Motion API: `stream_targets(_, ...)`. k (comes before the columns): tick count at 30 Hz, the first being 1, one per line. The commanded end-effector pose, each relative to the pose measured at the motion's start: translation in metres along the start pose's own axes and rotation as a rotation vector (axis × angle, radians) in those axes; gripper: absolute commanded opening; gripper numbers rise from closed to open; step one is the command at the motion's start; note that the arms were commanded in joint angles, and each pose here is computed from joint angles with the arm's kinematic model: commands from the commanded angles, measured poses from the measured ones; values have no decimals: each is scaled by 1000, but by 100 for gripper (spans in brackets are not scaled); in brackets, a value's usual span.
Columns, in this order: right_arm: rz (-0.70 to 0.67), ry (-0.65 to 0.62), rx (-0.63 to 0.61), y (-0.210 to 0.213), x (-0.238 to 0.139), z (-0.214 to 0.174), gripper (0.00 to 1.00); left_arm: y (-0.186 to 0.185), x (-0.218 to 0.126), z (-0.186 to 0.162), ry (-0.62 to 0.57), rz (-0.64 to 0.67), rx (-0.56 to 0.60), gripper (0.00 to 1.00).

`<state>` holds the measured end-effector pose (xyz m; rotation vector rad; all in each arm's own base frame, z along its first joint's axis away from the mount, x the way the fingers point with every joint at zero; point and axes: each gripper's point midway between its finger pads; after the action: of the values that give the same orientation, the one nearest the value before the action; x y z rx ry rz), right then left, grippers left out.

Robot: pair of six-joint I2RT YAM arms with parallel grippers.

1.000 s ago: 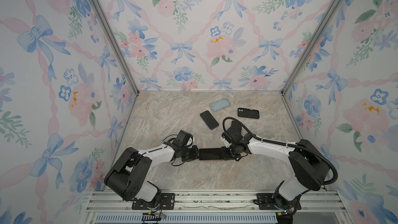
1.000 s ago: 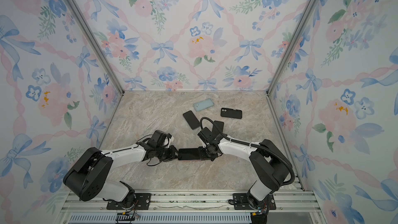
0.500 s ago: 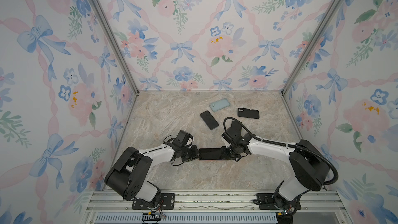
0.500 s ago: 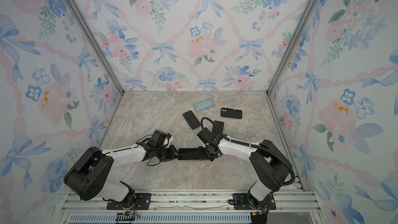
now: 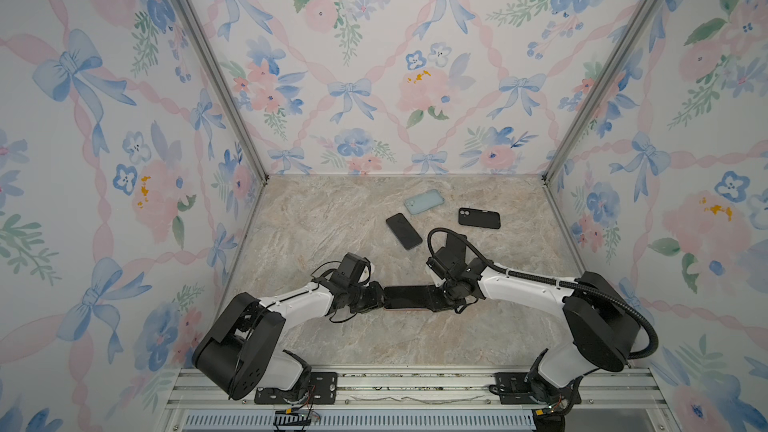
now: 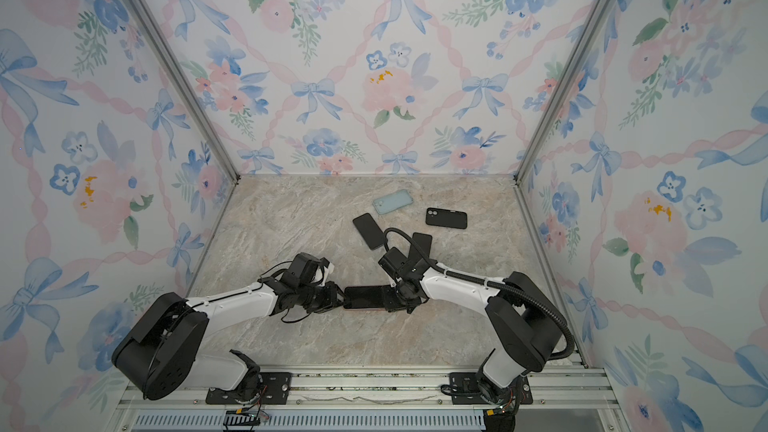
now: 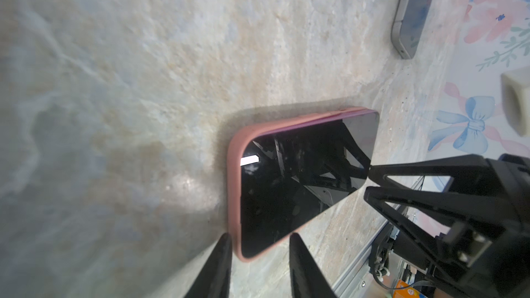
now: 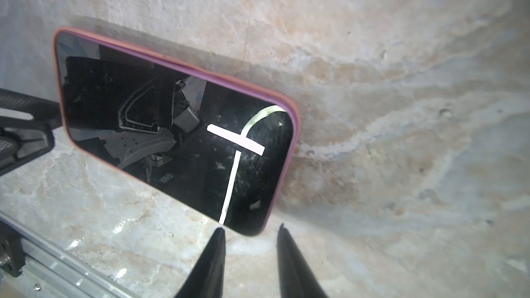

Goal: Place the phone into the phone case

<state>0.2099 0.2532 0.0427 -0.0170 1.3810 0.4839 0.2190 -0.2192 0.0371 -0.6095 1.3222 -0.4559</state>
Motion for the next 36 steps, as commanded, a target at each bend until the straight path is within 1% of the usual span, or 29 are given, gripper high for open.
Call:
stream_targets(1, 3, -80, -122, 0, -22, 24, 40, 4, -4, -12, 11, 7, -2, 43)
stream_targets(6, 29, -149, -289, 5, -27, 53, 48, -4, -2, -28, 30, 8, 10, 47)
stream_targets(7, 35, -165, -298, 4, -27, 60, 49, -5, 0, -30, 31, 9, 9, 48)
stream_targets(9, 90, -178, -311, 7, -23, 69, 51, -7, 4, -37, 37, -6, 3, 49)
stream_targets(12, 90, -165, -343, 6, -17, 76, 52, -14, 9, -41, 41, -32, 9, 49)
stream_targets(13, 91, -145, -342, 5, -8, 76, 52, -16, 11, -42, 43, -35, 14, 49)
stream_targets(17, 138, -109, -342, 9, 7, 77, 56, -17, 18, -43, 53, -38, 17, 49)
stream_targets(21, 164, -56, -334, 7, 19, 69, 57, -13, 25, -42, 58, -35, 6, 48)
stream_targets(28, 175, -9, -332, 4, 21, 59, 58, -13, 32, -36, 60, -25, 4, 45)
stream_targets(36, 217, 37, -307, 8, 22, 37, 56, 1, 33, -25, 36, 8, -49, 43)
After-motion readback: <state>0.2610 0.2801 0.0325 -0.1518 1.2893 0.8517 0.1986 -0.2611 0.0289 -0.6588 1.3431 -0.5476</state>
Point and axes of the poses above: each gripper's point midway between its finger pads, its own x axis out along the fingers, its own y axis along the line the jaws close on, z = x × y, and after that the axes turned 2 degrees about -x, right-handed
